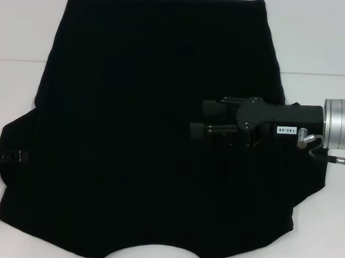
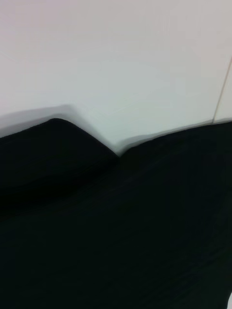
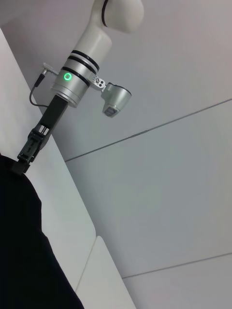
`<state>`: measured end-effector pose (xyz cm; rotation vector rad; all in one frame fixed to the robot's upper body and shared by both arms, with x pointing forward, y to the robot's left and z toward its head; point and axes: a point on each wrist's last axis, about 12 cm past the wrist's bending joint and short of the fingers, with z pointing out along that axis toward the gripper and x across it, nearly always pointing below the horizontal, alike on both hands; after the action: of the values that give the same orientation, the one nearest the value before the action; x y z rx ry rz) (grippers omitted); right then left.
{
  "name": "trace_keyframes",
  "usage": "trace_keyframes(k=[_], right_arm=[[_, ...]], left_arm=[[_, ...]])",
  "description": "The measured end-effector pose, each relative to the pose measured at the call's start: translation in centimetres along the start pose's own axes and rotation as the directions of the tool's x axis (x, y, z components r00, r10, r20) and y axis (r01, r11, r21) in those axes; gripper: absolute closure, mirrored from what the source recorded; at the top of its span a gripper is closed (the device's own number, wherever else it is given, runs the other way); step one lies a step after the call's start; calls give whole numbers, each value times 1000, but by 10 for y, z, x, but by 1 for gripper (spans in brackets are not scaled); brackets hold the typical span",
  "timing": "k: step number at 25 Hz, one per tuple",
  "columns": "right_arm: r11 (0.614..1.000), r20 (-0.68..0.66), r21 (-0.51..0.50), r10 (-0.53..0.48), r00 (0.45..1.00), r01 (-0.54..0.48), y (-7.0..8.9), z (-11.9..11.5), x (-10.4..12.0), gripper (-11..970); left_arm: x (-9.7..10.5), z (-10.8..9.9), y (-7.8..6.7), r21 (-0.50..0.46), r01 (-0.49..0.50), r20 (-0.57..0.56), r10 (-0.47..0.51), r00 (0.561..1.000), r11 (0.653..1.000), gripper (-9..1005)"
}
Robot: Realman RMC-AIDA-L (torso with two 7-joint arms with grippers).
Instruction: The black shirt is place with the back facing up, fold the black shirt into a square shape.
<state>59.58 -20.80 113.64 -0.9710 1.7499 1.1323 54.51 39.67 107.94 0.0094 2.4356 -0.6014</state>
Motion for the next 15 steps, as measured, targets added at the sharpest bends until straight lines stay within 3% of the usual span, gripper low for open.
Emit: trace_keyframes(k=[14, 15], right_arm=[[1000, 6, -3, -3, 1000, 3, 0, -1, -1, 108], [1000, 8, -3, -4, 1000, 4, 0, -1, -1, 108]], left_arm=[[1, -3, 5, -25, 19, -3, -20, 1000, 999, 305], [1, -3, 5, -29, 18, -7, -18, 1000, 999, 346]])
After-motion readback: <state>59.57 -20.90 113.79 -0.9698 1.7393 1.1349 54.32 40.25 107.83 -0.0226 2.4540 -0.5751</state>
